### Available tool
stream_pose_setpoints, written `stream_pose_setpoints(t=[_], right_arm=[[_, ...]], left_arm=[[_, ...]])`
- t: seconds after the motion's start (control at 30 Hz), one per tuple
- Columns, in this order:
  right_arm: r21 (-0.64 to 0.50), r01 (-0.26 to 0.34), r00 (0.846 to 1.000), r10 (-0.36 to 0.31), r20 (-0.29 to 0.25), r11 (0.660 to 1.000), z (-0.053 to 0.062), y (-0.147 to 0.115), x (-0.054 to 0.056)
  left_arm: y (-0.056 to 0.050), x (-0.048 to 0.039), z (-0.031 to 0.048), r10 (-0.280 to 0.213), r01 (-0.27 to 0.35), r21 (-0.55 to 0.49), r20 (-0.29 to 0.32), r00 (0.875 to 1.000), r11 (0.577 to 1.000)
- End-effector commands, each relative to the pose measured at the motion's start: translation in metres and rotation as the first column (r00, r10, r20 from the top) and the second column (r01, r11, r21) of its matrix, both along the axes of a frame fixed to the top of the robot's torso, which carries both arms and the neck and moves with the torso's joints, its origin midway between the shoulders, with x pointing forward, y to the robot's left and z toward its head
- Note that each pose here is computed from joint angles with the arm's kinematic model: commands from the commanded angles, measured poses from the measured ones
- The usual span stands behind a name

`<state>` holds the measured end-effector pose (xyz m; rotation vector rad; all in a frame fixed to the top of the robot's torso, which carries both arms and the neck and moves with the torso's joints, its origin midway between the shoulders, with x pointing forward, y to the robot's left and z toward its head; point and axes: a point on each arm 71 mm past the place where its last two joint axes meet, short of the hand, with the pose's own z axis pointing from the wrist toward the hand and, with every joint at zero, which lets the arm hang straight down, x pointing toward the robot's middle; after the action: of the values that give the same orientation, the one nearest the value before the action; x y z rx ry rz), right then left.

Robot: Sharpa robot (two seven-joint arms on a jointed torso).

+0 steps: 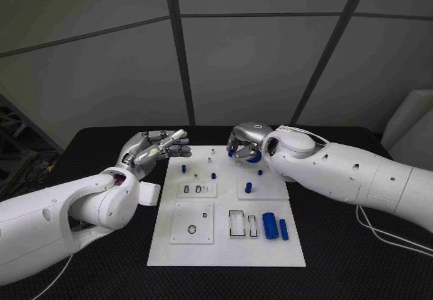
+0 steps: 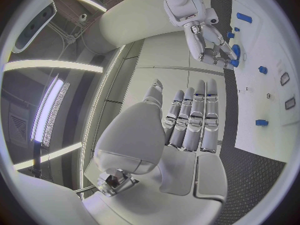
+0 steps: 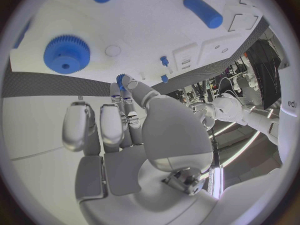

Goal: Assemble the parts on the task board

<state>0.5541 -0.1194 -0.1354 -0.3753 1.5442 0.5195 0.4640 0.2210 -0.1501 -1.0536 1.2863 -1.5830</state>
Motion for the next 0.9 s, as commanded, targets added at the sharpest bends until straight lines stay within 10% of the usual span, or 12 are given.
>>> stream_pose_setpoints(t=[0.03, 0.9], right_arm=[[0.058, -0.025, 0.996, 0.02, 0.082, 0.998, 0.009, 0.006, 0.002], [0.038, -0.024, 0.998, 0.022, 0.059, 0.999, -0.001, 0.042, 0.027]], left_arm=[[-0.002, -0.0005, 0.0023, -0.016, 0.016, -0.003, 0.01, 1.0, 1.0], [-0.005, 0.0023, 0.0074, -0.025, 0.025, -0.004, 0.017, 1.0, 1.0]])
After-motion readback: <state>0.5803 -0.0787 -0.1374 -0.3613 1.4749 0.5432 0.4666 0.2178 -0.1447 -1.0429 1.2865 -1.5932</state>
